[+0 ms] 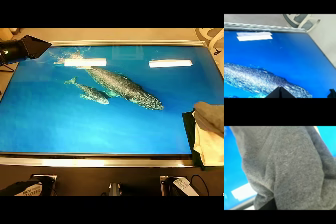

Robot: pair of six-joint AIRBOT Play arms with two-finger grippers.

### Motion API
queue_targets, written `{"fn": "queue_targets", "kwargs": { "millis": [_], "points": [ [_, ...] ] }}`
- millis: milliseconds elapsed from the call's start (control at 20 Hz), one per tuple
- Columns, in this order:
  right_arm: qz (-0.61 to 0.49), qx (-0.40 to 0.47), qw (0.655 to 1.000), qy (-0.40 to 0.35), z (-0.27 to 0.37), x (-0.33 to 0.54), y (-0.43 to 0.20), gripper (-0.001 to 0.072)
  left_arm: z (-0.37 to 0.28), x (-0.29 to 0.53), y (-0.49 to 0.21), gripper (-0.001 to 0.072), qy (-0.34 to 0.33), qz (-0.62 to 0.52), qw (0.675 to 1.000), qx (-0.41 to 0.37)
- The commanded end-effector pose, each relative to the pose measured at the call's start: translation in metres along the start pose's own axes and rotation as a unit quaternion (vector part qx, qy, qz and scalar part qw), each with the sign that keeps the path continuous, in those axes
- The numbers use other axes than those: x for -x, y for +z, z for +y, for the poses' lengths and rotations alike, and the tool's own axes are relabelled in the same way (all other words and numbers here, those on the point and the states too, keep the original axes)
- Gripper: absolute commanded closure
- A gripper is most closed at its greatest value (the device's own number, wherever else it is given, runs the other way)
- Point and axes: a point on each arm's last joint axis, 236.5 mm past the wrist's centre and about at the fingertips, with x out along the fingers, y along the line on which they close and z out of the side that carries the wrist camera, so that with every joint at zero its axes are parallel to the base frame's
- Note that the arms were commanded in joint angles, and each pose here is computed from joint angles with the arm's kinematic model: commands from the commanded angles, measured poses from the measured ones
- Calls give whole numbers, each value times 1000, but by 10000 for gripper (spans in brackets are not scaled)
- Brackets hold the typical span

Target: Fold the shirts.

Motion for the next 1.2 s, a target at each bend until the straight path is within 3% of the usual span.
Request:
{"fn": "queue_targets", "kwargs": {
  "millis": [0, 300, 350, 400, 450, 500, 700, 800, 900, 1000, 1150],
  "points": [
    [101, -21, 992, -70, -39, -9, -49, 685, 1, 0, 0, 682, 1, 0, 1000, -1],
    [141, -36, 988, -58, -47, -55, -71, 684, 1, 0, 0, 683, 0, 0, 1000, -1],
    [141, -37, 988, -56, -48, -62, -73, 657, 1, 0, 0, 682, 1, 0, 1000, -1],
    [143, -38, 987, -61, -51, -67, -75, 537, 1, 0, 0, 683, 1, 0, 1000, -1],
    [141, -37, 986, -76, -59, -69, -75, 265, 1, 0, 0, 682, 0, 0, 1000, -1],
    [129, -26, 987, -89, -66, -68, -69, 73, 1, 0, 0, 682, 0, 0, 1000, -1],
    [-41, 41, 990, -130, -74, -29, 21, 73, 0, 0, 0, 684, 0, 0, 1000, -1],
    [-217, 105, 957, -164, -48, 37, 112, 75, 2, -3, -2, 685, 6, 4, 1000, -9],
    [-358, 189, 897, -178, 18, 102, 182, 78, 21, -12, -7, 686, 63, 18, 997, -28],
    [-434, 273, 847, -140, 116, 125, 212, 78, 43, -25, -23, 686, 129, 53, 989, -44],
    [-349, 402, 845, -54, 241, 49, 182, 78, 87, -35, -74, 685, 232, 156, 958, -64]
  ]
}}
